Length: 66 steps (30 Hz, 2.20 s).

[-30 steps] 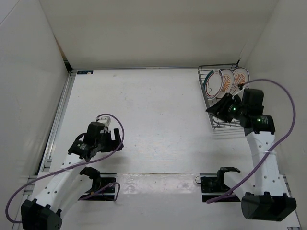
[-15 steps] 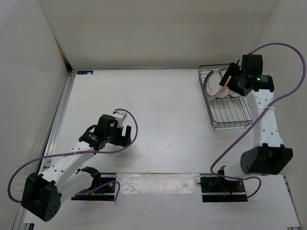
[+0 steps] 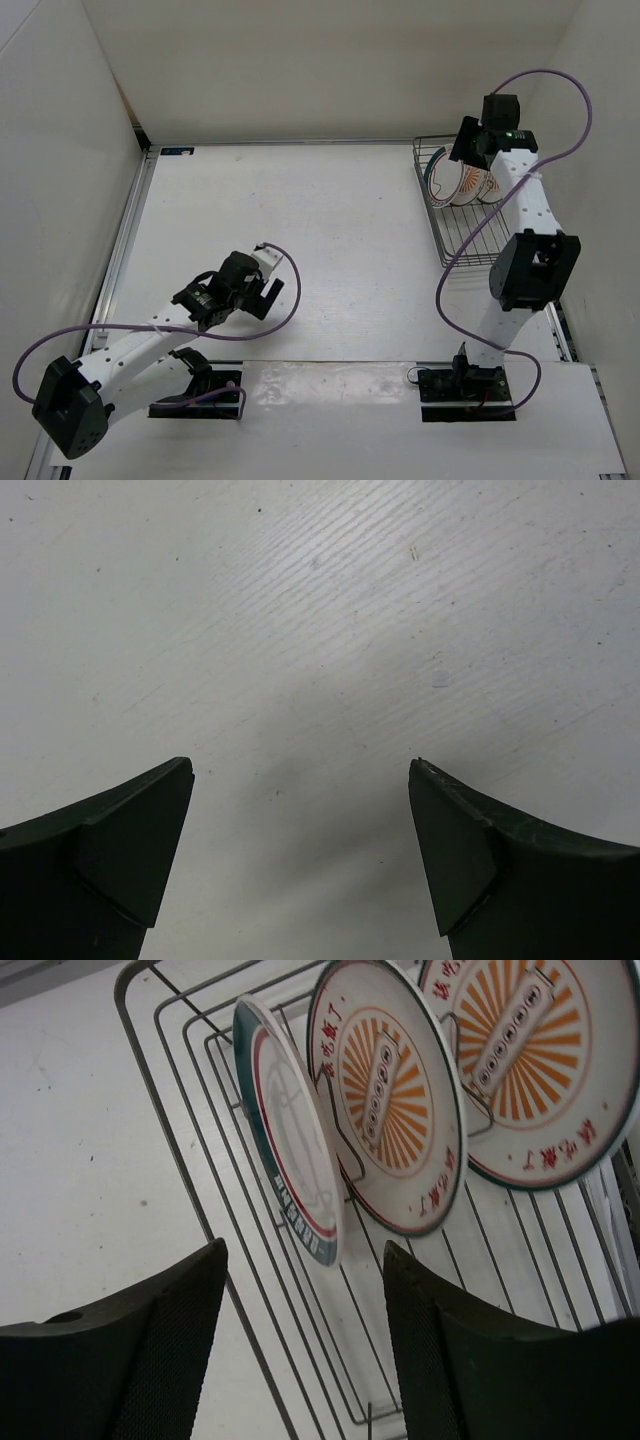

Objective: Unload the plates from the dish rack

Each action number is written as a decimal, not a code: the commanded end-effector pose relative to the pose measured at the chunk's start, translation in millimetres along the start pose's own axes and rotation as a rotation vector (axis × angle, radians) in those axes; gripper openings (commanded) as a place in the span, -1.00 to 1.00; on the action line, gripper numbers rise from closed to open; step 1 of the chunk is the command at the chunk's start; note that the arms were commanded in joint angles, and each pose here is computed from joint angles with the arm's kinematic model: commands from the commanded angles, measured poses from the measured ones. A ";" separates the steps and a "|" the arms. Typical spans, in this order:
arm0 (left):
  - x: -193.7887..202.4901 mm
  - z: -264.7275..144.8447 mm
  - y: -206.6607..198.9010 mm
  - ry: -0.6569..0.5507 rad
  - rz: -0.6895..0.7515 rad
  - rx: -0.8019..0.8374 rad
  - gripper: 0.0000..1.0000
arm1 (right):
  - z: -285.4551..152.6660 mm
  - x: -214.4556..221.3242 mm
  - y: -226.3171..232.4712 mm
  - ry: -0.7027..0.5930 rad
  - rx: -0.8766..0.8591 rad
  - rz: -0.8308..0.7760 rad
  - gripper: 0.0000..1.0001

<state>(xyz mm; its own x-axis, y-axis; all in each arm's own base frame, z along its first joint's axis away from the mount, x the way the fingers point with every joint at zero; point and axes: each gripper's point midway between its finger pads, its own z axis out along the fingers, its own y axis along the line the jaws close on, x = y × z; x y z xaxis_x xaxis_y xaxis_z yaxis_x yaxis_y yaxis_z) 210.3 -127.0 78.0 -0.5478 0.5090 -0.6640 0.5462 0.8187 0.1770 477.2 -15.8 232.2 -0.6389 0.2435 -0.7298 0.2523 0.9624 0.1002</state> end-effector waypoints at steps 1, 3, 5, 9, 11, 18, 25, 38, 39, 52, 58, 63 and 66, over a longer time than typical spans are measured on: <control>-6.0 -3.1 10.9 -0.026 0.014 -0.057 1.00 | 17.2 -22.0 15.8 -0.049 -0.078 -0.069 0.35; -6.2 -2.9 10.8 -0.023 0.013 -0.057 1.00 | 33.0 -10.6 8.8 -0.013 -0.039 -0.050 0.32; -7.7 -3.0 10.6 -0.028 0.009 -0.058 1.00 | 41.7 -4.5 3.1 0.008 -0.009 -0.056 0.32; -2.6 -1.0 10.2 0.002 0.012 -0.057 1.00 | 58.5 13.7 -5.0 0.059 0.031 -0.072 0.25; -5.5 -1.2 10.5 -0.001 0.010 -0.057 1.00 | 67.4 23.8 -7.4 0.076 0.044 -0.071 0.12; -1.6 3.2 8.4 0.021 0.013 -0.052 1.00 | 79.2 31.1 -8.8 0.091 0.061 -0.087 -0.30; 0.8 5.5 7.7 0.042 0.019 -0.051 1.00 | 72.5 22.5 -8.9 0.070 0.075 -0.087 -0.75; 1.5 7.1 7.2 0.055 0.019 -0.051 1.00 | 18.0 -38.7 -17.1 -0.069 0.157 -0.054 -1.00; 2.1 7.6 6.9 0.058 0.017 -0.051 1.00 | 13.5 -41.2 -19.9 -0.076 0.173 -0.052 -1.00; 5.0 -2.8 25.6 0.017 -0.082 -0.173 1.00 | -114.2 -8.6 89.1 -0.079 -0.340 0.058 -1.00; 1.4 -46.0 32.2 0.017 -0.225 -0.180 1.00 | -130.5 118.7 192.4 0.195 -0.737 0.114 -1.00; 11.8 -82.6 41.5 0.054 -0.302 -0.222 1.00 | -138.4 213.7 264.1 0.376 -0.952 0.004 -1.00; 37.0 -96.9 51.5 0.104 -0.333 -0.295 1.00 | -145.4 259.3 296.7 0.462 -1.009 -0.112 -1.00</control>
<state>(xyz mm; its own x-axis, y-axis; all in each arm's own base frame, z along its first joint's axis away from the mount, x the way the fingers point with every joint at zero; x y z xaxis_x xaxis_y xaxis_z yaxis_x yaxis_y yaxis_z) 183.9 -75.3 145.3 -0.6464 0.2346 -0.7260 0.2294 0.9673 0.1084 286.9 289.5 125.9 -0.9344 0.0244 -0.3554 -0.2120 0.7636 0.6099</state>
